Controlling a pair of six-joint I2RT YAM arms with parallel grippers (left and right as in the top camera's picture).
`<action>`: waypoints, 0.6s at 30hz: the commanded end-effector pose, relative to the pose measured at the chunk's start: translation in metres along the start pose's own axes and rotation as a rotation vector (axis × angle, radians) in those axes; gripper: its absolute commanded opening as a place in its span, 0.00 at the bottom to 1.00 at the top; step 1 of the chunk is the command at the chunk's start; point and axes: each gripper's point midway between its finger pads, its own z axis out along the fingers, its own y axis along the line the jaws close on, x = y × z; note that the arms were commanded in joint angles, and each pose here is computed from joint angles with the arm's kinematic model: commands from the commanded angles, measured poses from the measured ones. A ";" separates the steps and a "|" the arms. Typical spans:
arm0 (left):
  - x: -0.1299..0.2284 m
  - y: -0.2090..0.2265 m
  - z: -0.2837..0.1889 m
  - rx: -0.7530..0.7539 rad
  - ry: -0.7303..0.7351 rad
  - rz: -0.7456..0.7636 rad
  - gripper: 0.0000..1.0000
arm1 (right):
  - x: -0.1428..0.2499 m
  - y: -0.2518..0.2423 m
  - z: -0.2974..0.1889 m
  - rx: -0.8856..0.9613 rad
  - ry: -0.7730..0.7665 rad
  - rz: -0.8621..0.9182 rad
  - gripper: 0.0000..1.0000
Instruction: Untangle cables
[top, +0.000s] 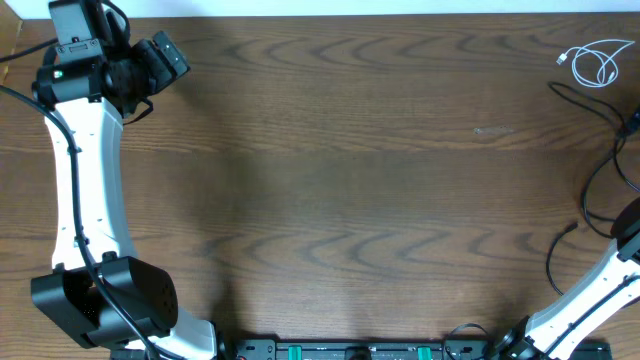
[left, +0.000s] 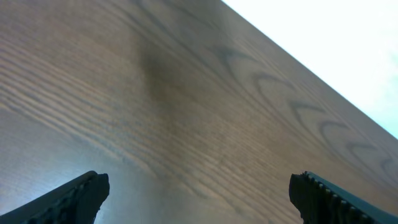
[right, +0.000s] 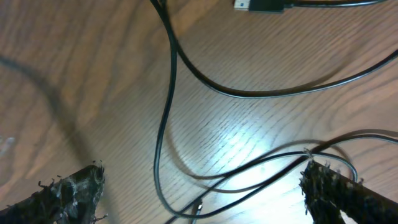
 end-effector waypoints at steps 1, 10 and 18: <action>-0.001 -0.001 0.005 0.005 -0.005 0.021 0.97 | -0.009 0.011 -0.059 -0.063 -0.142 -0.011 0.99; -0.028 -0.027 -0.030 0.093 -0.134 0.154 0.92 | 0.013 0.065 -0.191 -0.270 -0.453 -0.260 0.99; -0.037 -0.045 -0.097 0.135 -0.275 0.210 0.95 | 0.088 0.134 -0.280 -0.420 -0.610 -0.518 0.99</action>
